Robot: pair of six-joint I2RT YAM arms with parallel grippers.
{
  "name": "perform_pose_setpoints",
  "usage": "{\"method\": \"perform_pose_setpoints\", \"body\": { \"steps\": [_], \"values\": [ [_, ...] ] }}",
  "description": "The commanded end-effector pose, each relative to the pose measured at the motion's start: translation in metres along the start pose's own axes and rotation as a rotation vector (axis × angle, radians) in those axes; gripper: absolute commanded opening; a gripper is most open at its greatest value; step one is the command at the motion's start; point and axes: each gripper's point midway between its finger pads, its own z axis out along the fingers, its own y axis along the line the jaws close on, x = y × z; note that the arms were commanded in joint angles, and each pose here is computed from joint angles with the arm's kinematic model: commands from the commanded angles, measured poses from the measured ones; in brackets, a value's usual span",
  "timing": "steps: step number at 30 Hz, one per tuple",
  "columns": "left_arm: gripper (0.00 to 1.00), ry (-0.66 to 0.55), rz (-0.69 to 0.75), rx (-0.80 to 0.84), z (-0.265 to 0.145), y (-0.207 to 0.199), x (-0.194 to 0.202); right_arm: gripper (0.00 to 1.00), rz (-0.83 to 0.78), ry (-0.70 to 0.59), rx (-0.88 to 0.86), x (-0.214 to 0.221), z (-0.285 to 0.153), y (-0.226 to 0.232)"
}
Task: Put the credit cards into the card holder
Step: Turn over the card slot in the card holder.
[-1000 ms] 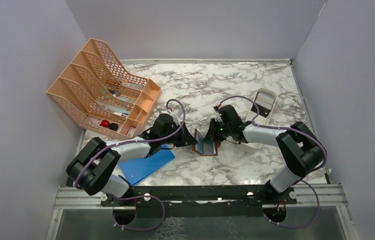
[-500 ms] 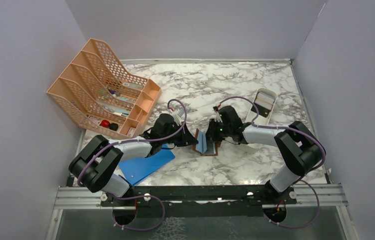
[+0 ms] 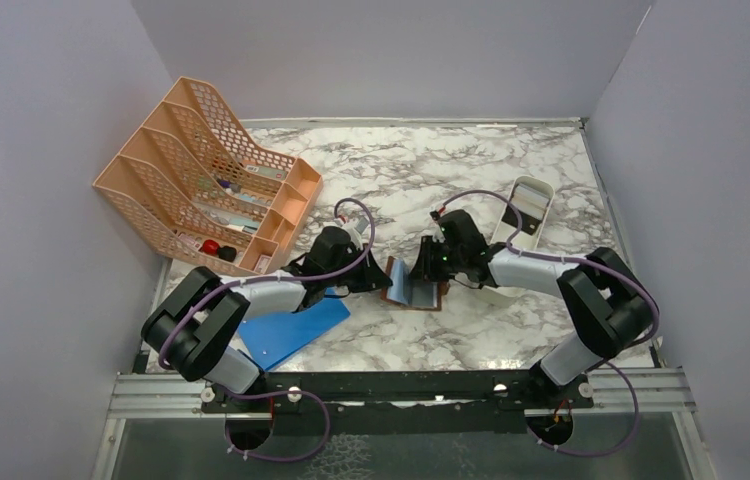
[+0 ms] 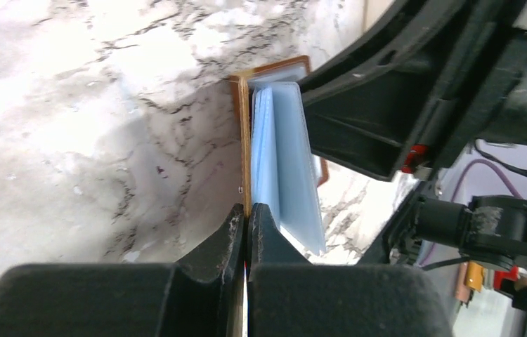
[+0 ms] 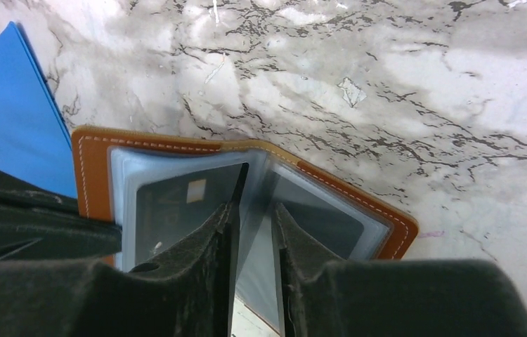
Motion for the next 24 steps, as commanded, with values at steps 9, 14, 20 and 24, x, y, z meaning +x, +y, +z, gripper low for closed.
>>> {"method": "perform_pose_setpoints", "body": {
  "steps": [9,14,20,24],
  "values": [
    [0.0,-0.033,0.062,-0.132,-0.019,0.001,-0.019,0.38,-0.035,-0.063,-0.018,-0.031,-0.049,0.032],
    [0.0,-0.065,0.086,-0.131,-0.03,-0.016,-0.034,0.4,-0.009,-0.073,-0.119,-0.031,-0.057,0.054],
    [0.0,-0.068,0.096,-0.147,-0.03,-0.016,-0.035,0.42,-0.014,-0.084,-0.167,-0.036,-0.06,0.066],
    [0.0,-0.064,0.112,-0.153,-0.028,-0.016,-0.033,0.41,-0.02,-0.077,-0.15,-0.035,-0.058,0.063]
  ]
}}
